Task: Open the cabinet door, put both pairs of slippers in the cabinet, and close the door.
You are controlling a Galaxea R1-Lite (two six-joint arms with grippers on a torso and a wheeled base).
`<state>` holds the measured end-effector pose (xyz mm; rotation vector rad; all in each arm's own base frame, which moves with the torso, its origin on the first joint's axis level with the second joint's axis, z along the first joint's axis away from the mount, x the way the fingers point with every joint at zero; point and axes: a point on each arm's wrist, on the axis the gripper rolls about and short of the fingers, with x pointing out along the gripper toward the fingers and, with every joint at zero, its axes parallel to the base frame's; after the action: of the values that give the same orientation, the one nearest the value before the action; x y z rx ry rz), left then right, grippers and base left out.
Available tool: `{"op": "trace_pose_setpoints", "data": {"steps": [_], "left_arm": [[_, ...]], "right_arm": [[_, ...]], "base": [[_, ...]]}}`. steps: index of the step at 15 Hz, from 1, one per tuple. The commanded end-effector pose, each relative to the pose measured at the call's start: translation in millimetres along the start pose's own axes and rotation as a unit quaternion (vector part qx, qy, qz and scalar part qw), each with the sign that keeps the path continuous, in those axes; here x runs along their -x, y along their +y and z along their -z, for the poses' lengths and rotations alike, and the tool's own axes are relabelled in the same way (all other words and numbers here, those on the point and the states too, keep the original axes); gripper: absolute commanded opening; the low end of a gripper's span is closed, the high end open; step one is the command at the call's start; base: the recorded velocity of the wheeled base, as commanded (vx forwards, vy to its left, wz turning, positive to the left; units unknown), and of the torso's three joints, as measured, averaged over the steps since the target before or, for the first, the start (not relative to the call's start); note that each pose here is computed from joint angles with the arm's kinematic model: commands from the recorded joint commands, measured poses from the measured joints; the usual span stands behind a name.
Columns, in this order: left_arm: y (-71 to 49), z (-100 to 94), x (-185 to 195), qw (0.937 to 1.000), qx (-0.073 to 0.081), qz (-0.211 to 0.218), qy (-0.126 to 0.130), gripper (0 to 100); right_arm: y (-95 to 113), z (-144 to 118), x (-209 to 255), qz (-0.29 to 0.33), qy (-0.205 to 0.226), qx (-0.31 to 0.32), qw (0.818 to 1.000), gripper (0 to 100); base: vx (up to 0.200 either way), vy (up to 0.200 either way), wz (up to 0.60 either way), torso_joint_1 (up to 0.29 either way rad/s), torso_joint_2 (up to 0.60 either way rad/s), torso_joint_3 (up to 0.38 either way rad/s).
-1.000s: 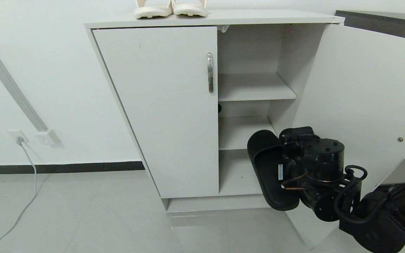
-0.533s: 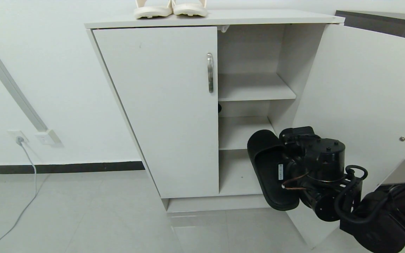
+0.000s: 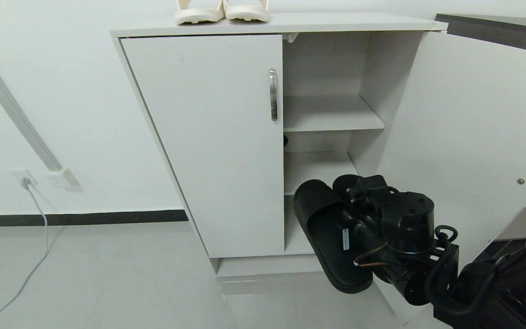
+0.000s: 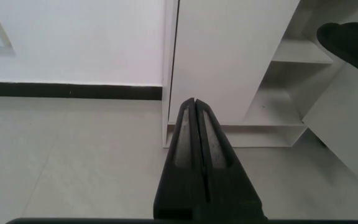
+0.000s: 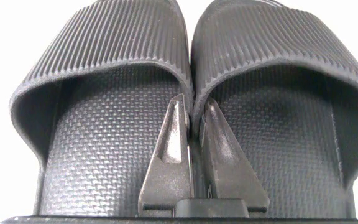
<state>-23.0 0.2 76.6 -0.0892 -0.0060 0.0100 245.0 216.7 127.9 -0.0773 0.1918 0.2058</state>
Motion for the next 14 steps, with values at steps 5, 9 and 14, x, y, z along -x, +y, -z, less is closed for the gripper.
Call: {"op": "trace_pose_setpoints", "data": {"steps": [5, 9, 14], "left_arm": [[0.0, -0.1, -0.1, 1.0, 0.0, 0.0, 0.0, 0], [0.0, 0.0, 0.0, 1.0, 0.0, 0.0, 0.0, 0], [0.0, -0.1, -0.1, 1.0, -0.001, 0.0, 0.0, 0]], "right_arm": [[8.5, 12.2, 2.0, -0.017, 0.017, 0.016, 1.0, 0], [9.0, 14.0, 3.6, -0.027, 0.02, 0.015, 0.999, 0], [6.7, 12.5, 5.0, -0.021, 0.008, 0.011, 1.0, 0]], "base": [[0.0, 0.0, 0.12, 0.001, 0.0, 0.0], [0.0, 0.0, 0.3, 0.0, 0.0, 0.0], [0.0, 0.0, 0.0, 0.0, 0.0, 0.0]]}}
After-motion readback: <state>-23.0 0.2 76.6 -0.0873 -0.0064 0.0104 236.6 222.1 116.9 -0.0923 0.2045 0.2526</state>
